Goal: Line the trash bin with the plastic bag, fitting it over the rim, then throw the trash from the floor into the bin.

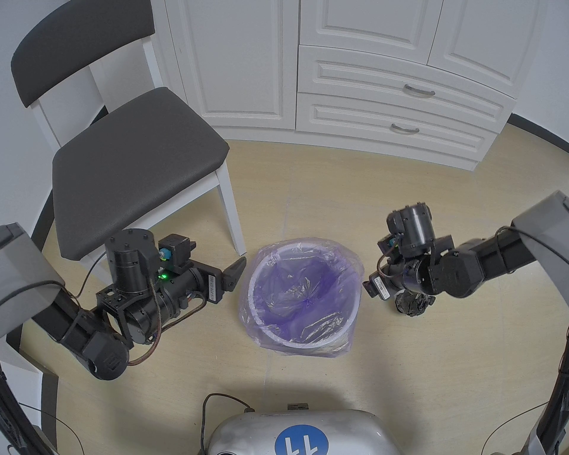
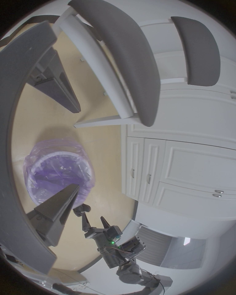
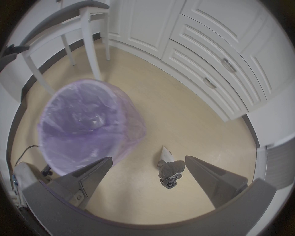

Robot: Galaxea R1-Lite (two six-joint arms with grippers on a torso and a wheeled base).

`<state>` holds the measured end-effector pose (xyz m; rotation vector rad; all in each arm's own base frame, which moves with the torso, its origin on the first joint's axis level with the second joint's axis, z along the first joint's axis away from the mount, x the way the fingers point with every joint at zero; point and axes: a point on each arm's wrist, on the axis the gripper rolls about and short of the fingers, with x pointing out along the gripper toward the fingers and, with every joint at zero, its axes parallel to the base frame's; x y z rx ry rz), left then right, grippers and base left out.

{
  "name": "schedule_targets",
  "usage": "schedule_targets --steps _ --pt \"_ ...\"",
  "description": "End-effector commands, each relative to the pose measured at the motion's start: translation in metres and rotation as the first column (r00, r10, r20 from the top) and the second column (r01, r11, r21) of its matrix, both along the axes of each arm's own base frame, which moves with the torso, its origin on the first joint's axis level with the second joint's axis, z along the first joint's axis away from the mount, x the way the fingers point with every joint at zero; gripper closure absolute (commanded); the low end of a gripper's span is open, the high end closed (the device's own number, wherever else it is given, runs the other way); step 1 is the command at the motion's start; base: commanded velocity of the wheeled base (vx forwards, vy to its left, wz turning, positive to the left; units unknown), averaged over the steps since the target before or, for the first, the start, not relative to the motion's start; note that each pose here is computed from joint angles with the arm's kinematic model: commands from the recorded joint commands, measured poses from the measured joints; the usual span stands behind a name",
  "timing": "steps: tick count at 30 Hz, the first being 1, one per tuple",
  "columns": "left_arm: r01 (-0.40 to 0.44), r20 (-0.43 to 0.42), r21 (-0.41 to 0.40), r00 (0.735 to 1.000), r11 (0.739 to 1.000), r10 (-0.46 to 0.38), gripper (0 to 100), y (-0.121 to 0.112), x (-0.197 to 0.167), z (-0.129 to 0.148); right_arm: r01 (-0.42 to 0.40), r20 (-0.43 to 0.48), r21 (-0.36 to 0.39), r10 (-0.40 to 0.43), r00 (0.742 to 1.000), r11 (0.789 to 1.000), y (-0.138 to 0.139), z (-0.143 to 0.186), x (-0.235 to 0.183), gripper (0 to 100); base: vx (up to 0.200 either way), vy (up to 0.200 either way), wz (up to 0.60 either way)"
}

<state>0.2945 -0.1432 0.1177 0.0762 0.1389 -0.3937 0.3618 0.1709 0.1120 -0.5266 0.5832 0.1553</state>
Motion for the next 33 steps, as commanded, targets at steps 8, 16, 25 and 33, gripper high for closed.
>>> schedule_targets --steps 8,16,25,33 --pt "0.03 0.127 -0.057 0.992 0.998 -0.022 0 0.021 -0.016 0.032 -0.253 0.103 -0.127 0.266 0.958 0.959 0.09 0.084 -0.04 0 0.0 0.0 0.0" --pt "-0.016 0.19 -0.038 0.981 0.999 0.023 0 0.032 -0.024 0.042 -0.261 0.021 -0.116 0.265 0.964 0.958 0.127 0.029 -0.03 0 0.0 0.0 0.0" --pt "-0.015 0.194 -0.04 0.981 0.999 0.023 0 0.032 -0.025 0.043 -0.265 -0.02 -0.122 0.265 0.964 0.957 0.144 -0.001 -0.021 0 0.0 0.0 0.0" --pt "-0.023 0.187 -0.038 0.982 0.999 0.03 0 0.034 -0.023 0.041 -0.259 -0.096 -0.13 0.248 0.964 0.957 0.145 -0.028 -0.028 0 0.0 0.0 0.0"
